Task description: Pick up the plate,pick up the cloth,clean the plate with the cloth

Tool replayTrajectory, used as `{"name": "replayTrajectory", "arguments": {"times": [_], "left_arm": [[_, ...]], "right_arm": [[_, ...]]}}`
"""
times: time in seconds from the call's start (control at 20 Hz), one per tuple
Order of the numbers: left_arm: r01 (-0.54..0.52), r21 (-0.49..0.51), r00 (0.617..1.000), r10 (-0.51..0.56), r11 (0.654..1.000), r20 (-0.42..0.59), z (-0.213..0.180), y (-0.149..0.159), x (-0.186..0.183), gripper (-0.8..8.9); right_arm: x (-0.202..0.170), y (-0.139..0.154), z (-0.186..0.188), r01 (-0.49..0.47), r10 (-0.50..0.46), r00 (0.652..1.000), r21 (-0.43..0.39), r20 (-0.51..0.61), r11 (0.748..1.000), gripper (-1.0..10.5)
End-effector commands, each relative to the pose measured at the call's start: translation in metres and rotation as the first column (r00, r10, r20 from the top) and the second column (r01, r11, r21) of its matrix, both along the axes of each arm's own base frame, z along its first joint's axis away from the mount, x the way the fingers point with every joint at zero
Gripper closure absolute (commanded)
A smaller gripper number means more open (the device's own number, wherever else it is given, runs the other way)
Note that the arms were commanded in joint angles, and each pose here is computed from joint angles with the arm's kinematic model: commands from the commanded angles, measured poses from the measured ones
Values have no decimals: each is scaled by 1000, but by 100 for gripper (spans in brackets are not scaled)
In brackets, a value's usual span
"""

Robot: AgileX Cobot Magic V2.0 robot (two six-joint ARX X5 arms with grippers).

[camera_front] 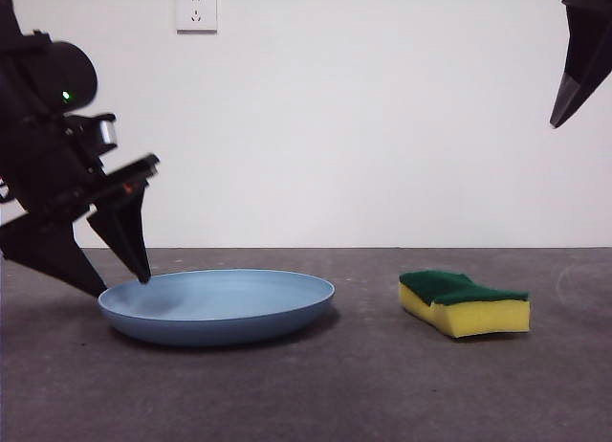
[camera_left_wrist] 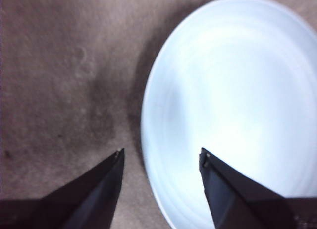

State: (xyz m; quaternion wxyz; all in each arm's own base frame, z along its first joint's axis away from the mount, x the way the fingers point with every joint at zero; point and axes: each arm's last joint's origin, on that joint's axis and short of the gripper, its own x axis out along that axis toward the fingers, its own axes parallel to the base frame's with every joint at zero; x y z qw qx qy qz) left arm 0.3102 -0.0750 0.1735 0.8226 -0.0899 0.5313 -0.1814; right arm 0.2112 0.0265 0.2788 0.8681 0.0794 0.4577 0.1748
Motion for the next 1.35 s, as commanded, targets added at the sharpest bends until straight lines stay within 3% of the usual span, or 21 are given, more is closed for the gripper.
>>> {"name": "replayTrajectory", "arguments": {"times": [0.05,0.3,0.45,0.75,0.9,1.0,1.2,1.35], "left_arm": [[-9,37,1000,10,999,-23,-12,-4,2,557],[-8,48,1000,9,999,-20,-18,-6,5,592],[17,55,1000,-16,998,-12,-18,-6,5,832],[52,71,998,-54,996,30,-7,-6,8,822],[64,73,996,-68,995,62,24,-7,10,822],[78,78,991,-86,994,105,51,-7,9,822],[66,156,969,-101,986,223,115,0,-9,822],[61,164,948,-109,985,300,149,5,-32,822]], "right_arm": [[1,1,1,3,-3,1000,7,3,1000,537],[1,1,1,3,-3,1000,7,3,1000,537],[1,1,1,4,-4,1000,7,3,1000,538],[1,8,2,-33,33,999,5,18,999,541],[5,25,6,-103,102,994,1,42,995,548],[13,39,8,-164,164,986,-12,39,986,614],[41,67,1,-188,191,982,-157,1,970,614],[62,83,-20,-210,201,977,-221,-64,952,638]]}}
